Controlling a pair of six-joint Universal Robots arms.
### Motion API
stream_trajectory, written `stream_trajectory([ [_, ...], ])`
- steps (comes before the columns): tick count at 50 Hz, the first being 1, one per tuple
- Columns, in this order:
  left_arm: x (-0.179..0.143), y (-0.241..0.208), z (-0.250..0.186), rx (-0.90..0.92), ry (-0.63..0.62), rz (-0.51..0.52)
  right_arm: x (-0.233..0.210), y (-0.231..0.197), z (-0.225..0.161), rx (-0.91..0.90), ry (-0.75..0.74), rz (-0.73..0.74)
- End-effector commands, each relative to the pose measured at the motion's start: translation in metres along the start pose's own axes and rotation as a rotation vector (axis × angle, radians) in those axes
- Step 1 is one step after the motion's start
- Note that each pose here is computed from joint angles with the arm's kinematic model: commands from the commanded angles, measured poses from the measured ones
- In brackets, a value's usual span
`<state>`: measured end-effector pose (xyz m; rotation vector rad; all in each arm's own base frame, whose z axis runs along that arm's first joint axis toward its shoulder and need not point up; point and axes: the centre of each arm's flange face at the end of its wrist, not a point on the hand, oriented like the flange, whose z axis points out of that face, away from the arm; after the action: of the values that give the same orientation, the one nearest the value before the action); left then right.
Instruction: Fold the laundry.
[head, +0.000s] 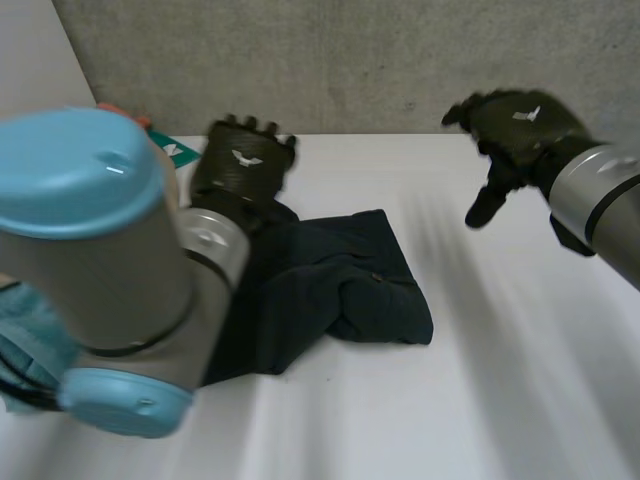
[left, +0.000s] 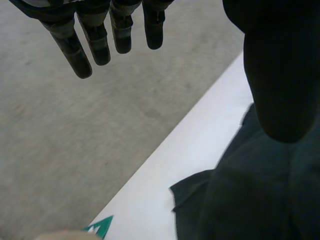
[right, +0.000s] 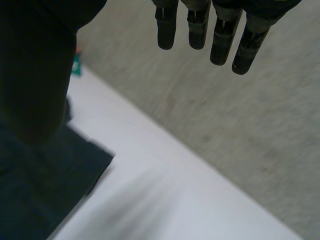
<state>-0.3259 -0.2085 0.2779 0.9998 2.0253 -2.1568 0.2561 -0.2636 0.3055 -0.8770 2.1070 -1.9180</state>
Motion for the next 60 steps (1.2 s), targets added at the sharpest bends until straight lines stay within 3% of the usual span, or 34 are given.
stream_trajectory([
  [1,-0.036,0.027,-0.011,-0.106,-0.043,-0.137,-0.024,0.029,0.004,-0.189,-0.12,-0.042],
  [9,-0.062,0.094,-0.007,-0.351,-0.047,-0.27,-0.066,0.061,0.014,-0.291,-0.234,-0.018],
  [14,-0.052,0.138,-0.001,-0.478,0.043,-0.306,-0.078,0.085,0.03,-0.303,-0.239,0.03],
  [23,-0.039,0.157,0.011,-0.491,0.071,-0.307,-0.09,0.107,0.04,-0.282,-0.198,0.015],
  [30,-0.016,0.155,0.017,-0.464,0.122,-0.277,-0.087,0.099,0.039,-0.259,-0.184,0.004],
  [34,-0.012,0.135,0.019,-0.405,0.079,-0.225,-0.081,0.08,0.032,-0.214,-0.177,-0.022],
  [39,-0.039,0.084,0.013,-0.272,-0.048,-0.151,-0.067,0.048,0.022,-0.136,-0.144,-0.122],
  [44,-0.082,-0.002,-0.01,0.001,-0.157,-0.059,-0.042,-0.036,-0.003,0.107,-0.037,-0.237],
  [50,-0.124,-0.089,-0.042,0.297,-0.257,-0.086,-0.012,-0.128,-0.056,0.362,0.112,-0.247],
  [55,-0.133,-0.109,-0.051,0.352,-0.278,-0.095,-0.004,-0.154,-0.078,0.428,0.143,-0.25],
  [60,-0.133,-0.11,-0.049,0.349,-0.277,-0.096,0.004,-0.147,-0.073,0.365,0.157,-0.277],
])
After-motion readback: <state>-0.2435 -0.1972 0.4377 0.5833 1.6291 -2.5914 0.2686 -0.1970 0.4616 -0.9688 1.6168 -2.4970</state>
